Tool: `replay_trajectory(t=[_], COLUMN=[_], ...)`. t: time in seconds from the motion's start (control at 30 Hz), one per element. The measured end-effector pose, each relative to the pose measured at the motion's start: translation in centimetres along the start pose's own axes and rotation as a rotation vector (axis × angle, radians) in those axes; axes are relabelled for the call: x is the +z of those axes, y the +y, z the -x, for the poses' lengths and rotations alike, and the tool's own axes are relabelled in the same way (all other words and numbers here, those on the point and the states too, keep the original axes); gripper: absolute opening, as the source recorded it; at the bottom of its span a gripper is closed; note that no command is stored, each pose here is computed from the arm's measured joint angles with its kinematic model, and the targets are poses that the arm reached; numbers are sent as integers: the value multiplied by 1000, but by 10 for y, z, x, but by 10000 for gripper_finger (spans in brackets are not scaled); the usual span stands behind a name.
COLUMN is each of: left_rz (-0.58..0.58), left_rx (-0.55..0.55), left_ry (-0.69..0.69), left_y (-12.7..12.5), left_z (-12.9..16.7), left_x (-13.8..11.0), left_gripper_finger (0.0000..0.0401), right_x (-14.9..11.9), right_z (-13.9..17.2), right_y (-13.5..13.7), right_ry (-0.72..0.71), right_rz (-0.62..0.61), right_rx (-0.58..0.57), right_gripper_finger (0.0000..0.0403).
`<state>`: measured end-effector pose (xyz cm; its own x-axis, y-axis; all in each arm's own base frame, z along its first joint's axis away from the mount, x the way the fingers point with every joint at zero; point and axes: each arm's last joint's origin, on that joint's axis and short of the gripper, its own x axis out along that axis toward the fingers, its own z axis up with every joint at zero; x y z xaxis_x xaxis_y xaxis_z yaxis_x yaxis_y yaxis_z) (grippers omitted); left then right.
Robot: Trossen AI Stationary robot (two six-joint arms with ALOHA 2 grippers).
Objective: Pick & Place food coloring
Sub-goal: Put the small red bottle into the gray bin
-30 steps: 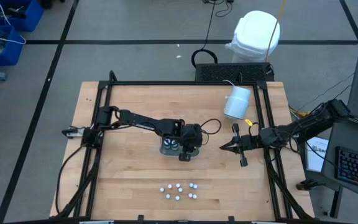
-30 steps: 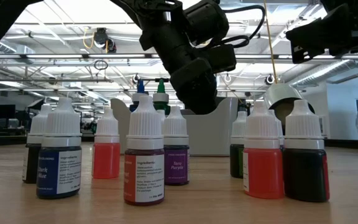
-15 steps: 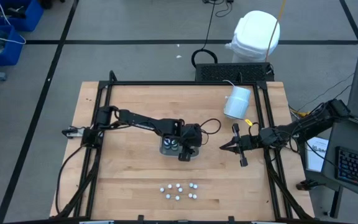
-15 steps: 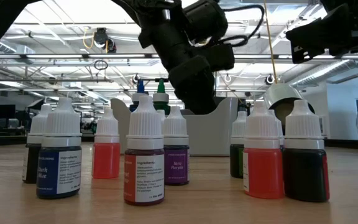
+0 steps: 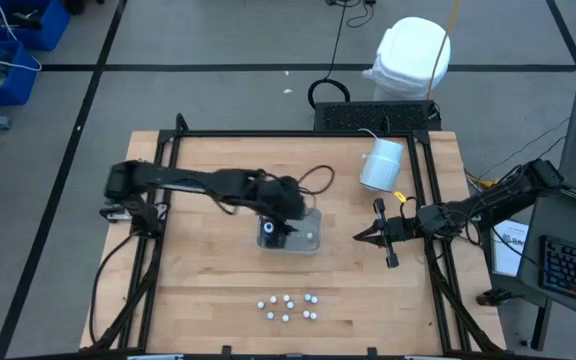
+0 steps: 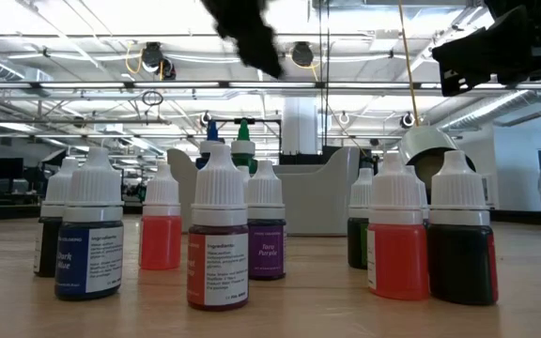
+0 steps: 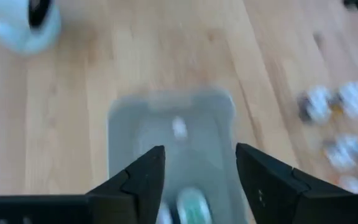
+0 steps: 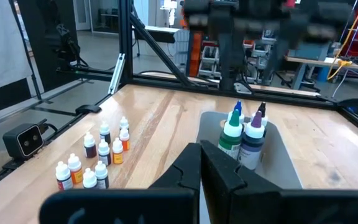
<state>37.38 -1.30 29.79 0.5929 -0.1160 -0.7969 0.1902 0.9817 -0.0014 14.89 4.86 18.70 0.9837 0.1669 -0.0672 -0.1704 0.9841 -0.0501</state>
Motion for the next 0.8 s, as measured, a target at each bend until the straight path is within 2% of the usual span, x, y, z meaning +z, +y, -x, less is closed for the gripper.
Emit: replay_trajectory(t=[0.07,0.17,0.23,0.27,0.4,0.5,0.63,0.8], left_rz=[22,29,17,14,17,57,141,223], left_rx=[20,54,62,65,98,108,129,189], left_ry=[61,55,-23,-86,-346,-490,-610,-703], left_y=[-7,-14,-16,-16,-17,-21,-26,-34], left_z=[21,44,57,63,76,75,67,54], left_x=[-8,-23,-36,-45,-90,-130,-176,-213], left_gripper_finger=[165,90,33,17,20,18,6,7], right_x=[0,-1,-2,-2,-2,-2,-2,-2], right_z=[0,0,0,0,0,0,0,0], right_y=[0,0,0,0,0,0,0,0], right_ry=[2,10,16,16,16,16,24,19], right_rz=[-6,-19,-22,-22,-14,-11,14,90], right_rx=[1,2,2,2,2,1,1,1], right_gripper_finger=[0,0,0,0,0,0,0,0])
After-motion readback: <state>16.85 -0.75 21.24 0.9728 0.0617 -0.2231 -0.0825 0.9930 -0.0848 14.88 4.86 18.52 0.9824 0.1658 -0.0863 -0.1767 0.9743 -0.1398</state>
